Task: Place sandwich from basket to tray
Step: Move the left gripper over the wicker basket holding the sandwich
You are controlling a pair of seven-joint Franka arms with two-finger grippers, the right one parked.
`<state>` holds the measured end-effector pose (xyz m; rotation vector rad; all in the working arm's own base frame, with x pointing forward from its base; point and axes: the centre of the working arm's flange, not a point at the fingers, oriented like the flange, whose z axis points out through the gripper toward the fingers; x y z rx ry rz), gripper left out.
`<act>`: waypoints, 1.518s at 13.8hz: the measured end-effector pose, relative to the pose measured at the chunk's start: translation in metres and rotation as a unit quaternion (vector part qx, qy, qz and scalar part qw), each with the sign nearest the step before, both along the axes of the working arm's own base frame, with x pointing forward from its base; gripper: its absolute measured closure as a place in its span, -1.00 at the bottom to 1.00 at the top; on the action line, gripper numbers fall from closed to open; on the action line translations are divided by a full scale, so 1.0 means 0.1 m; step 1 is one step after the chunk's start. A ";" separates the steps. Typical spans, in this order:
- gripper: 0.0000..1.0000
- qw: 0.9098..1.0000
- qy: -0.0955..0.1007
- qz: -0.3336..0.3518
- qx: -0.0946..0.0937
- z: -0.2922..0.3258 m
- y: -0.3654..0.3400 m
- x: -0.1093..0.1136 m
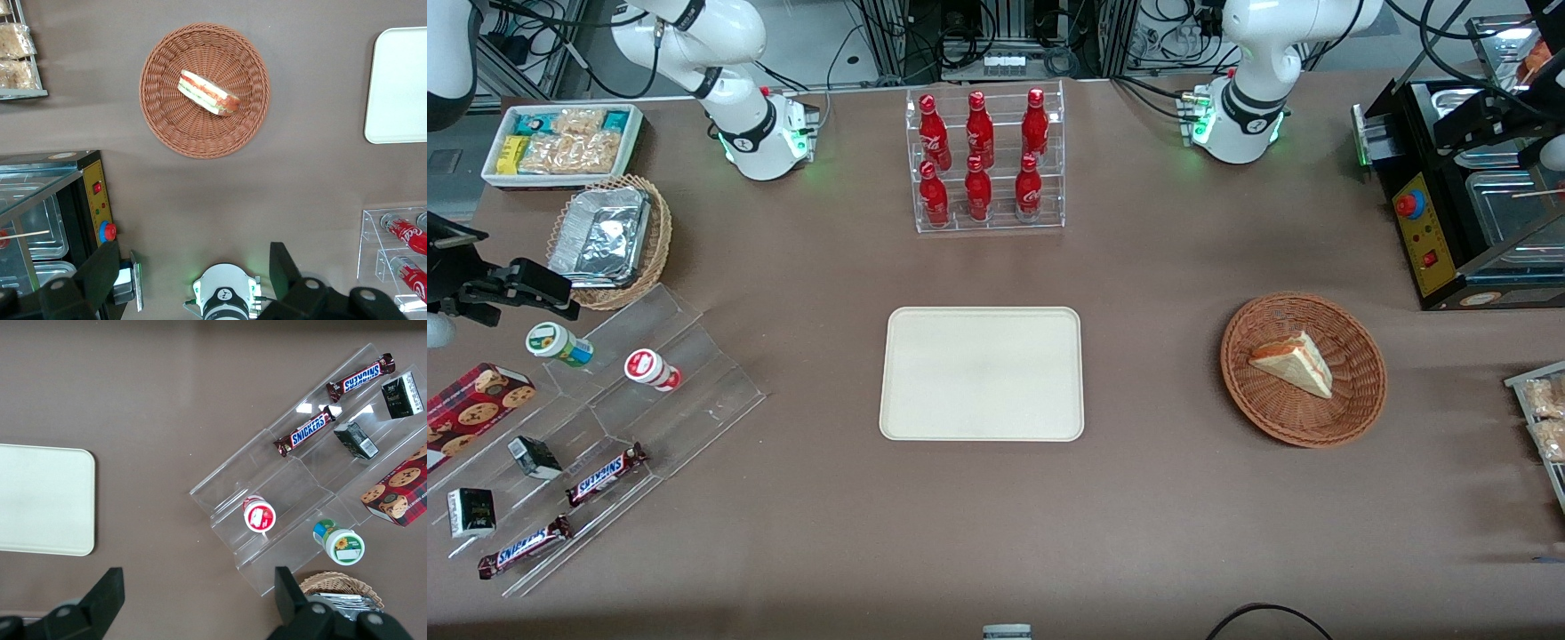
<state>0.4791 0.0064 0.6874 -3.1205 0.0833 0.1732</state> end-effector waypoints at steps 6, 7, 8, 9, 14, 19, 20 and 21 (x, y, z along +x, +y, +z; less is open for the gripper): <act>-1.00 1.000 0.024 0.008 0.003 -0.23 0.07 0.14; -1.00 0.999 0.035 0.013 0.007 -0.37 0.10 0.24; -1.00 0.999 0.044 0.018 0.010 -0.52 0.13 0.35; -1.00 0.998 0.053 0.032 0.014 -0.67 0.16 0.46; -1.00 0.984 0.080 0.158 0.036 -1.38 0.19 0.84; -1.00 0.958 0.058 0.276 0.054 -1.89 0.25 0.94; -1.00 0.953 0.057 0.293 0.057 -1.99 0.26 0.94; -1.00 0.948 0.056 0.308 0.059 -2.10 0.28 0.93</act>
